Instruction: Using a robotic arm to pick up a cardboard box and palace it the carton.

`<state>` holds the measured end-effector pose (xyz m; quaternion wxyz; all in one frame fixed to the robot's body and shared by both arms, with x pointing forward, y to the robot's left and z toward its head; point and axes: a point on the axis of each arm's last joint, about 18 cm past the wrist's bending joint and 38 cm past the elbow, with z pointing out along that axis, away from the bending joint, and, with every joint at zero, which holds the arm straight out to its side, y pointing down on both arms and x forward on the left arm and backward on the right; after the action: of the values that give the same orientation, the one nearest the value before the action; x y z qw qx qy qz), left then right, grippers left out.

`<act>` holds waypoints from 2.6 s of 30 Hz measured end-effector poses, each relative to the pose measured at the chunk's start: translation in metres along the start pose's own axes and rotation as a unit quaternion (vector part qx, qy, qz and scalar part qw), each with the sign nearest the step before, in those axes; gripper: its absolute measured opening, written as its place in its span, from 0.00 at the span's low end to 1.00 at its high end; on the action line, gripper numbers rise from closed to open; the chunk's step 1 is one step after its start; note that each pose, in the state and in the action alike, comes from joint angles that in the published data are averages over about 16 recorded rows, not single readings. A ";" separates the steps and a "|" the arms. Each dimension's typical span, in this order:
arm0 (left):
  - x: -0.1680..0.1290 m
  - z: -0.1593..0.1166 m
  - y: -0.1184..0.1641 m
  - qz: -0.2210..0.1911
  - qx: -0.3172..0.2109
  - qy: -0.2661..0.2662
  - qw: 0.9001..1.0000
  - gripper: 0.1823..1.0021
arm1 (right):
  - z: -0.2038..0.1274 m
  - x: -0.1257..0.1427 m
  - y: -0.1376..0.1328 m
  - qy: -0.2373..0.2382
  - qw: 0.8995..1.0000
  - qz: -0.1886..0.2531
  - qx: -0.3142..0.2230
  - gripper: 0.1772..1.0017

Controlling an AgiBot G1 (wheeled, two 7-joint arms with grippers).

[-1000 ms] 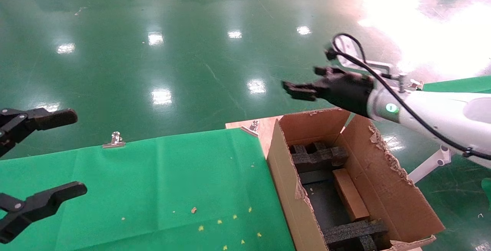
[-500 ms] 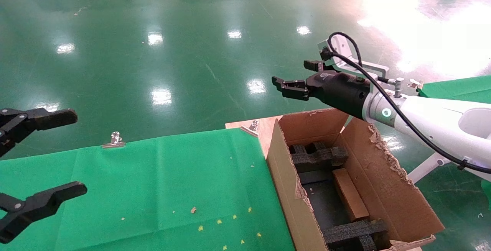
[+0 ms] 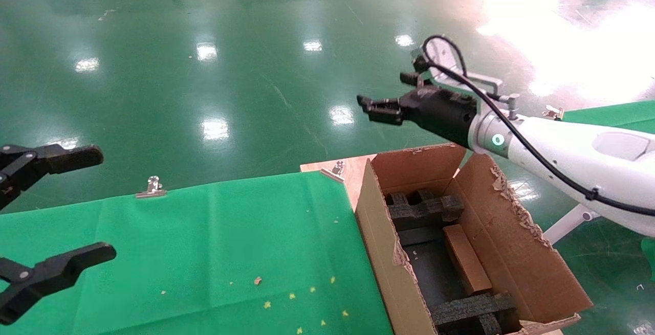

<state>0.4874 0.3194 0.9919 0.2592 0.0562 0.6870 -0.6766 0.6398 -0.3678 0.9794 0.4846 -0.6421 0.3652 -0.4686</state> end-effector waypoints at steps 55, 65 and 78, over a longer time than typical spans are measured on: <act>0.000 0.000 0.000 0.000 0.000 0.000 1.000 1.00 | -0.150 -0.105 -0.028 -0.471 0.838 -0.138 0.238 1.00; 0.000 0.000 0.000 0.000 0.000 0.000 1.000 1.00 | -0.145 -0.106 -0.028 -0.467 0.844 -0.134 0.227 1.00; 0.000 0.000 0.000 0.000 0.000 0.000 1.000 1.00 | -0.141 -0.106 -0.027 -0.465 0.847 -0.132 0.220 1.00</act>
<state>0.4874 0.3195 0.9919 0.2592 0.0559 0.6868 -0.6768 0.4740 -0.3025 0.9923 0.6600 -0.7032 -0.1039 -0.2430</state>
